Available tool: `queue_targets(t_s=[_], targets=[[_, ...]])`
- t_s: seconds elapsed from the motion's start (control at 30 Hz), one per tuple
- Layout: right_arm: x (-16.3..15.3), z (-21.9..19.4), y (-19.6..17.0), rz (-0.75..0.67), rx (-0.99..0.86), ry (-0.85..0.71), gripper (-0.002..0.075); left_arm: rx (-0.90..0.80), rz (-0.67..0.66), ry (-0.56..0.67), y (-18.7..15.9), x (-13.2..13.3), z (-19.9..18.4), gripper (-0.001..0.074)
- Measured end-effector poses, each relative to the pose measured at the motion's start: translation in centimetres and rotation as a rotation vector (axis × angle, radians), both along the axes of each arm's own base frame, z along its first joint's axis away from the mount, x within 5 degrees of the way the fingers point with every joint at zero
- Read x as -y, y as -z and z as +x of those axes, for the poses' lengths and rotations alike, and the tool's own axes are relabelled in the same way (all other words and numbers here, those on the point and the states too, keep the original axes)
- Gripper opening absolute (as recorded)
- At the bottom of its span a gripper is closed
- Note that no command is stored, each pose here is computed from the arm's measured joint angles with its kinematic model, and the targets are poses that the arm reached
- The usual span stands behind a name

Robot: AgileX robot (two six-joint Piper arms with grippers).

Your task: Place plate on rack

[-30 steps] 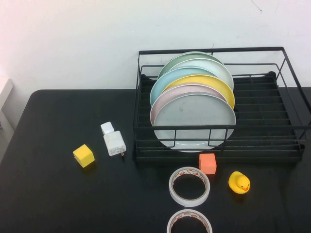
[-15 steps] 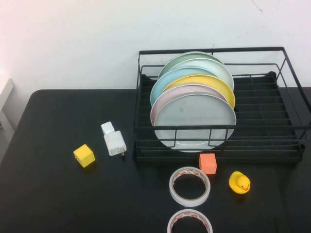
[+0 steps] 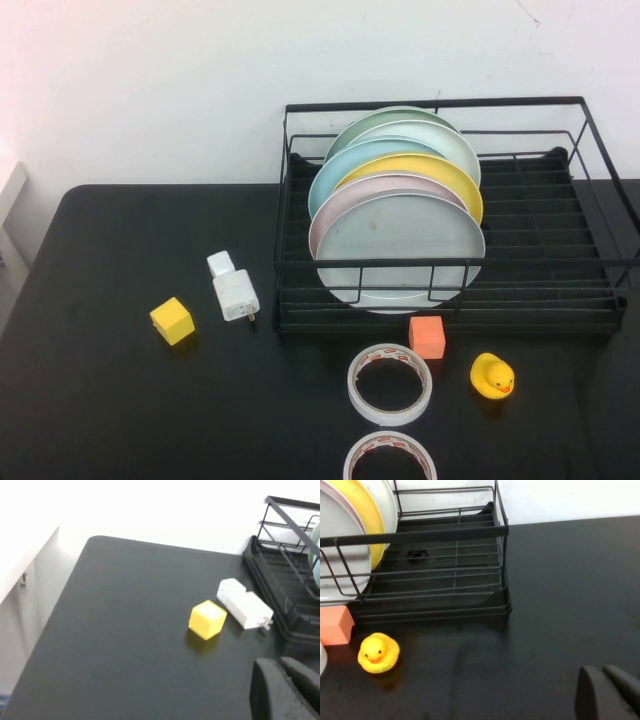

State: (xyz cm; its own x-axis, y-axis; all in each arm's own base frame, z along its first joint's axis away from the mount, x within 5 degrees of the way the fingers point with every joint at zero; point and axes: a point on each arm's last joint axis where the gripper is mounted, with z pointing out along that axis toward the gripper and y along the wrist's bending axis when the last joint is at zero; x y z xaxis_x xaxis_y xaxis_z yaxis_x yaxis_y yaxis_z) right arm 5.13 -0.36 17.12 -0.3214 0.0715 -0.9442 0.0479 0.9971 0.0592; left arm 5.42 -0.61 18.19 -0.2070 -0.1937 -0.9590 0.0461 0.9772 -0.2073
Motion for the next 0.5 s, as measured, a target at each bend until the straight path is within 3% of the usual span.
queue_targets(t_s=[0.5], targets=[[0.0, -0.01, 0.01, 0.0, -0.002, 0.0, -0.0002, -0.054, 0.047, 0.065, 0.48, 0.23, -0.16, -0.0001]])
